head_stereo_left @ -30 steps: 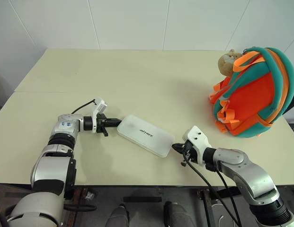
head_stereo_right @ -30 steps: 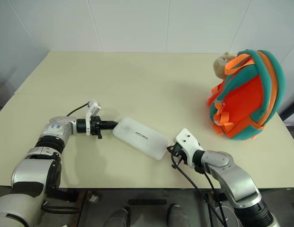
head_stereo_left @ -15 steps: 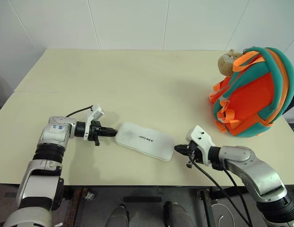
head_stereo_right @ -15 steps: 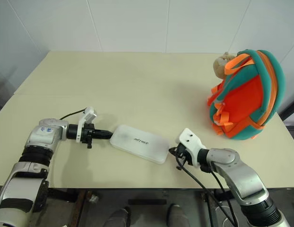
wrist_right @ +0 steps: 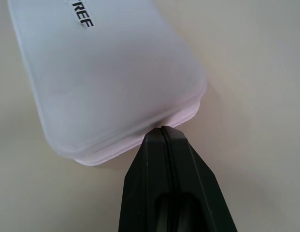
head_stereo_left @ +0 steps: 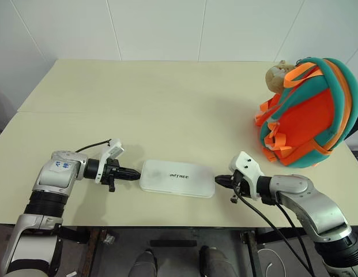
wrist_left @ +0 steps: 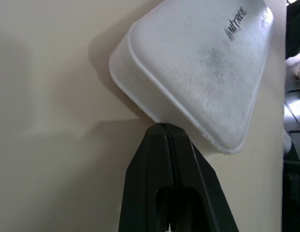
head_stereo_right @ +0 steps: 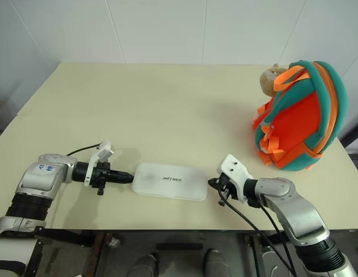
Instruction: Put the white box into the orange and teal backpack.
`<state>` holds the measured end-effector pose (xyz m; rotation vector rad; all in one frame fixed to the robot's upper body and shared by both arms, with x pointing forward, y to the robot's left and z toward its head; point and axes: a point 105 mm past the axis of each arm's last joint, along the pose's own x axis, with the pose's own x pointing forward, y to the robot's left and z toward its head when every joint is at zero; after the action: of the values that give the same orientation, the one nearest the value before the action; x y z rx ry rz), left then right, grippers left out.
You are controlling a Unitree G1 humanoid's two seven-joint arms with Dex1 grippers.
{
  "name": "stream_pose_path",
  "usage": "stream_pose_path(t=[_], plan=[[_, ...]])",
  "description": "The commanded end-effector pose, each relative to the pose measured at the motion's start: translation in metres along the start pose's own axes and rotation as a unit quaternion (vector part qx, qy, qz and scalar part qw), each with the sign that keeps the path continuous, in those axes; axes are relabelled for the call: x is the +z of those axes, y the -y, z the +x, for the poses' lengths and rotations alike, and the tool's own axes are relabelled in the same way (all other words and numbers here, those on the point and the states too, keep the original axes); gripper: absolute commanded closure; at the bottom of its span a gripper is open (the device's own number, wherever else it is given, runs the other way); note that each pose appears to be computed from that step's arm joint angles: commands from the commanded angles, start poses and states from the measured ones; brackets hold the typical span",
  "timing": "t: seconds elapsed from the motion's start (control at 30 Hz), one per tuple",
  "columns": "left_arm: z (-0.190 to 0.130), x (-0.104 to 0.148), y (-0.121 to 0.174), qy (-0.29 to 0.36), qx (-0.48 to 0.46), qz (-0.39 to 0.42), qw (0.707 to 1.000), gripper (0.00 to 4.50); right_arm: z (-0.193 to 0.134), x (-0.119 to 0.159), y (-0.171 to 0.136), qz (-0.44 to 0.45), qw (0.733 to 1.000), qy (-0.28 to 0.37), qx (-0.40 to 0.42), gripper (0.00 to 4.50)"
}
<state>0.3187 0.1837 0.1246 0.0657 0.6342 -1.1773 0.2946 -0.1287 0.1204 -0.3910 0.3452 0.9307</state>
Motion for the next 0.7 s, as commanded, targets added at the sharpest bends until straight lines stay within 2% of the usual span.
stream_pose_path(t=[0.03,0.43,0.7], plan=[[0.008,0.006,0.019,0.006,-0.044,0.023,0.999,4.49,0.003,0.015,-0.012,-0.036,0.998,0.029,0.036,4.5],[0.002,-0.005,0.015,-0.003,-0.006,0.005,1.0,4.49,-0.002,0.001,-0.017,-0.033,0.999,0.008,0.042,4.5],[-0.012,0.007,0.002,0.038,0.045,0.008,0.998,4.49,-0.02,-0.012,0.02,-0.039,0.999,-0.018,-0.029,4.5]])
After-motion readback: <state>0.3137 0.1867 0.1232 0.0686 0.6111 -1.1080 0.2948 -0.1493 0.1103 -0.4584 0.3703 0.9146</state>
